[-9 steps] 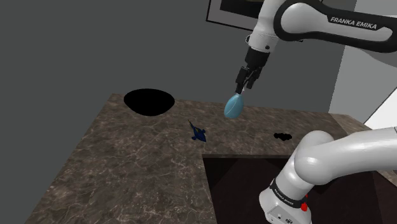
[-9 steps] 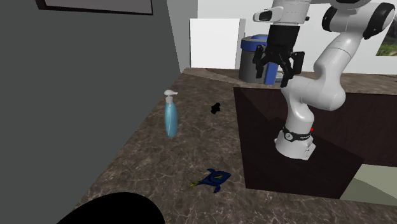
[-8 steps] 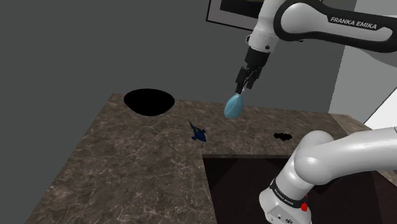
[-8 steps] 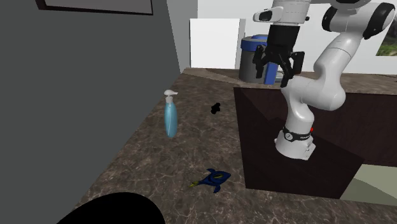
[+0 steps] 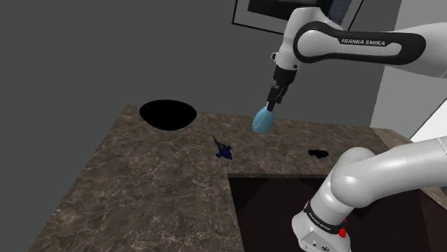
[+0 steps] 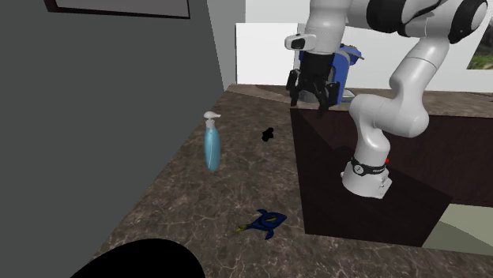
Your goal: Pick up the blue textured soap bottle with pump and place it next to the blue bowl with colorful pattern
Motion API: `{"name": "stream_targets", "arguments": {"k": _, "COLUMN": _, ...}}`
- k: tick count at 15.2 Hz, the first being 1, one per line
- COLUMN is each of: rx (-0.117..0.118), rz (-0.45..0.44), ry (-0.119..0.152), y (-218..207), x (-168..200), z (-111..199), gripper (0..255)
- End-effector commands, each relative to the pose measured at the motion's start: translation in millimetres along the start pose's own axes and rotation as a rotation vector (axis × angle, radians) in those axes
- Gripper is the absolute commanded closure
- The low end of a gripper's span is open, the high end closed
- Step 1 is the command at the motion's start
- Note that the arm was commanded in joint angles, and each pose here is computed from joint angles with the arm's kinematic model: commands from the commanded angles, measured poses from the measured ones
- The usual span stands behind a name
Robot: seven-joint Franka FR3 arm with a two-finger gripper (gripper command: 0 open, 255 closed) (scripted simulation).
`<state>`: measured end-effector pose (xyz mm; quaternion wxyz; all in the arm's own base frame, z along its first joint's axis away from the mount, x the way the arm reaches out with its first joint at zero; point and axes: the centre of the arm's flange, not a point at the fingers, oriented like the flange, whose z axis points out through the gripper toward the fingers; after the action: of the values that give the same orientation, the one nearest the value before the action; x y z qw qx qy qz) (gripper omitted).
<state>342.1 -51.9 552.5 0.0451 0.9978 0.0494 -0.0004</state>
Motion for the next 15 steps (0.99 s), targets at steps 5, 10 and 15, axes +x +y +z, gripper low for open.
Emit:
{"name": "stream_targets", "arguments": {"k": 5, "rx": -0.056, "rz": -0.115, "ry": -0.033, "y": 59.4, "x": 18.2, "z": 42.7, "gripper": 0}}
{"name": "stream_targets", "arguments": {"k": 10, "rx": -0.102, "rz": -0.209, "ry": -0.060, "y": 106.3, "x": 38.9, "z": 76.2, "gripper": 0}}
{"name": "stream_targets", "arguments": {"k": 15, "rx": -0.148, "rz": -0.302, "ry": -0.087, "y": 152.5, "x": 63.1, "z": 108.1, "gripper": 0}}
